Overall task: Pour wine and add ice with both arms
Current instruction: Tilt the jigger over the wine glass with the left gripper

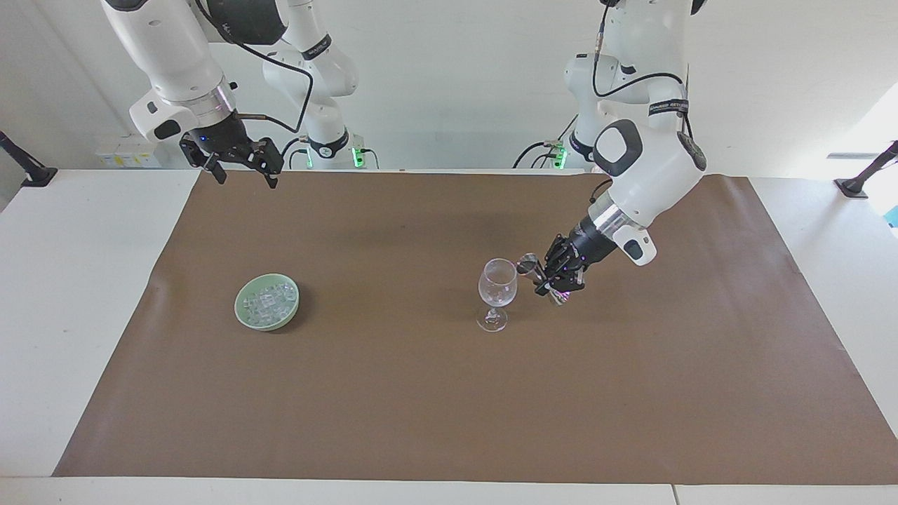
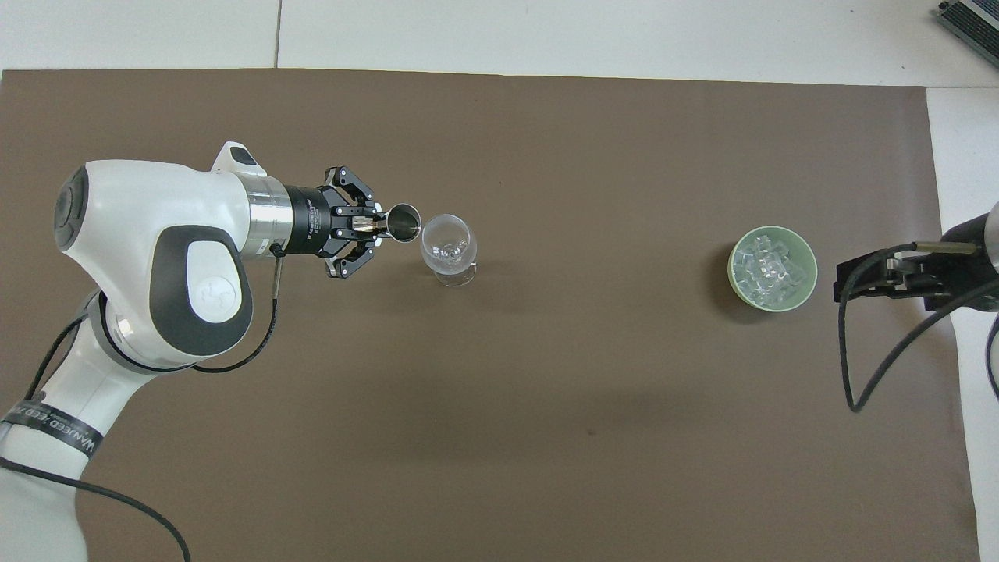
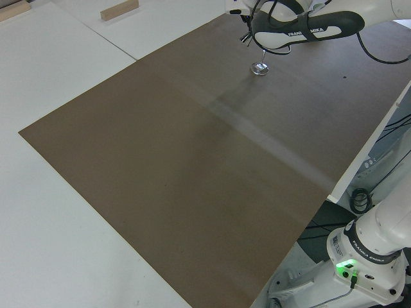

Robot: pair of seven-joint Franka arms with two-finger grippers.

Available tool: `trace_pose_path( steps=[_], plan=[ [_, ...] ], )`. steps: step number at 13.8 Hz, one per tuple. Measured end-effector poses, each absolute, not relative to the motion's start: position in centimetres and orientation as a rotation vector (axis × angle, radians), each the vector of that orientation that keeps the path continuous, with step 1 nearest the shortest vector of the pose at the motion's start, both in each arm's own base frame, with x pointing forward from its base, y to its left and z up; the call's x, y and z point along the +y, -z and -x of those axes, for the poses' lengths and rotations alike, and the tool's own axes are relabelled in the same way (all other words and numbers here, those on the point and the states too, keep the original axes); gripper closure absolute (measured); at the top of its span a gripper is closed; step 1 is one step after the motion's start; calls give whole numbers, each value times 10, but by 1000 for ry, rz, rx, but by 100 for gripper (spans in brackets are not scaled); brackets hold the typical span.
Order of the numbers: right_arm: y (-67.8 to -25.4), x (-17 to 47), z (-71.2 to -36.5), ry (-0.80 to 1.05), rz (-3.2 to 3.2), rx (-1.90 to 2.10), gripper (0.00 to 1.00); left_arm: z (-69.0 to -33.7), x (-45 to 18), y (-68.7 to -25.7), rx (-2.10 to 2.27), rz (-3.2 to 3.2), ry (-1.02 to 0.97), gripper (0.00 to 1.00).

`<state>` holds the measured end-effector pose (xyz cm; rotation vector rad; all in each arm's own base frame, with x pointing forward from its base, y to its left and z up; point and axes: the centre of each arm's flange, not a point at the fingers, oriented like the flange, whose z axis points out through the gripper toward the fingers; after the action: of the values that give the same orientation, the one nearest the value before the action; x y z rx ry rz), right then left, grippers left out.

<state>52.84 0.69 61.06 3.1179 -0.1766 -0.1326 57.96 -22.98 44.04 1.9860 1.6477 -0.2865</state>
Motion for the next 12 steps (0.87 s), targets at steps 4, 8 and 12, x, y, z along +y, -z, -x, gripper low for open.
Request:
trace_pose_path(
  steps=[4, 8, 12],
  plan=[
    [-611, 7, -528, 133, -3118, -177, 0, -576, -242, -442, 1624, -2064, 203, 79],
    [-611, 7, -528, 133, -3118, -177, 0, -572, -252, -447, 1616, -2136, 95, 79],
    [-611, 7, -528, 133, -3118, -177, 0, -569, -253, -465, 1595, -2129, 62, 79]
  ],
)
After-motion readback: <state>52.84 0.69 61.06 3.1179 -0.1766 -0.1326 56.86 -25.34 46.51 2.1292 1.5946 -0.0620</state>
